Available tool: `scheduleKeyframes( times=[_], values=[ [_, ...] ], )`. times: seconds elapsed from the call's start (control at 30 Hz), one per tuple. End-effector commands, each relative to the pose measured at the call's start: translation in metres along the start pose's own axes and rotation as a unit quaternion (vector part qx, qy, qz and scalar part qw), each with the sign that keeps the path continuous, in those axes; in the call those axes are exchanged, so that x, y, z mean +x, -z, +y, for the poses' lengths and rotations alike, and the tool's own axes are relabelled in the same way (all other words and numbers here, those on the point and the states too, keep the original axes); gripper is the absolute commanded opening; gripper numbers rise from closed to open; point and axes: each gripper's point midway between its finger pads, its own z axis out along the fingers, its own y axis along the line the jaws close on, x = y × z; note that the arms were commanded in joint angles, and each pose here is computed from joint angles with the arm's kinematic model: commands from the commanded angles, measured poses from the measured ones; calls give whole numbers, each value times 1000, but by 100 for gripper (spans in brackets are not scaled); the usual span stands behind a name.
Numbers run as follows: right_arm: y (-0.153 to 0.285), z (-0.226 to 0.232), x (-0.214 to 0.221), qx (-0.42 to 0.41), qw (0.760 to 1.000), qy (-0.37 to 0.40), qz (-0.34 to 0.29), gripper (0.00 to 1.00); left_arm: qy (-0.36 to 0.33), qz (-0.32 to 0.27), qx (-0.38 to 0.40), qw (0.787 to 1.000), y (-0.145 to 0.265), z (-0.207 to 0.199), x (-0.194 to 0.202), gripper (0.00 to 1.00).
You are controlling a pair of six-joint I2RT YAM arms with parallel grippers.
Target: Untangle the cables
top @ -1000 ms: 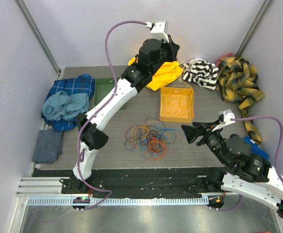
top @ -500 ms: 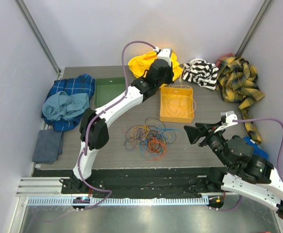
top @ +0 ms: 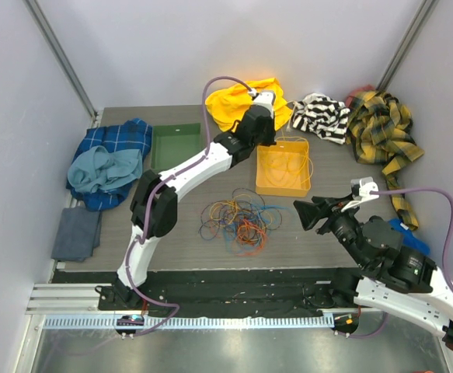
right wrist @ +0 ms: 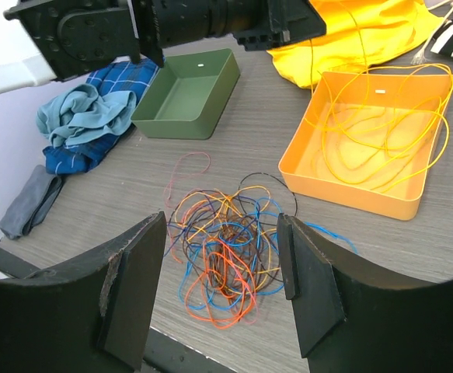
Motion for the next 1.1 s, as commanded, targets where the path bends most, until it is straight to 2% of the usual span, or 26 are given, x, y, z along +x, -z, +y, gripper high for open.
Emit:
scheduleKeyframes(
  times=[0.0,0.03,0.07,0.13,0.17,0.2,0.3,0.33,0.4,0.43,0.47,0.5,0.53,0.57,0.6,0.67,0.7,0.73,0.77,0.83,0.93,1.07],
  values=[
    [-2,3,-7,3,1000,-4,-8,66,16,11,43,999,-11,-24,13,21],
    [-3,3,-7,4,1000,-3,-8,67,15,8,48,999,-10,-28,9,35],
    [-3,3,-6,5,1000,-3,-7,66,12,9,49,999,-9,-32,10,55],
    [-4,2,-4,7,1000,-1,-4,67,8,2,42,999,-4,-32,5,69],
    [-5,2,-5,8,1000,-2,-5,67,8,-3,39,999,-1,-32,1,85],
    [-5,2,-4,10,1000,-1,-4,67,8,-12,33,999,5,-30,-8,95],
    [-7,3,-3,9,1000,-1,-4,66,7,-25,12,1000,19,-22,-19,98],
    [-8,4,-3,9,1000,-2,-3,66,10,-49,-1,999,36,-18,-41,98],
    [-10,5,2,8,1000,1,3,67,12,-55,-26,998,54,-4,-43,98],
    [-11,5,4,8,1000,2,5,67,22,-86,-39,995,81,1,-69,98],
    [-13,5,8,9,1000,3,10,67,32,-103,-48,993,96,7,-79,98],
    [-15,6,12,9,1000,5,14,67,28,-85,-71,993,101,23,-56,99],
    [-17,6,15,10,1000,5,16,67,43,-118,-86,988,133,31,-79,100],
    [-19,6,22,11,1000,7,23,66,49,-111,-100,987,143,41,-70,100],
    [-22,7,26,10,1000,7,26,66,45,-89,-124,987,148,57,-45,100],
    [-27,8,40,9,999,10,39,67,68,-95,-141,983,181,71,-43,100],
    [-31,9,43,9,999,2,39,67,70,-81,-151,983,192,80,-32,100],
    [-36,8,56,15,999,6,52,66,69,-51,-166,982,196,93,0,100],
    [-40,9,59,18,999,1,51,66,80,-50,-159,983,211,94,2,100],
    [-48,10,79,23,997,6,74,66,81,-2,-175,981,219,110,47,100],
    [-60,17,99,22,994,9,103,66,82,36,-196,977,234,128,86,99],
    [-75,25,122,25,989,29,143,66,78,59,-203,974,240,135,104,97]
  ],
)
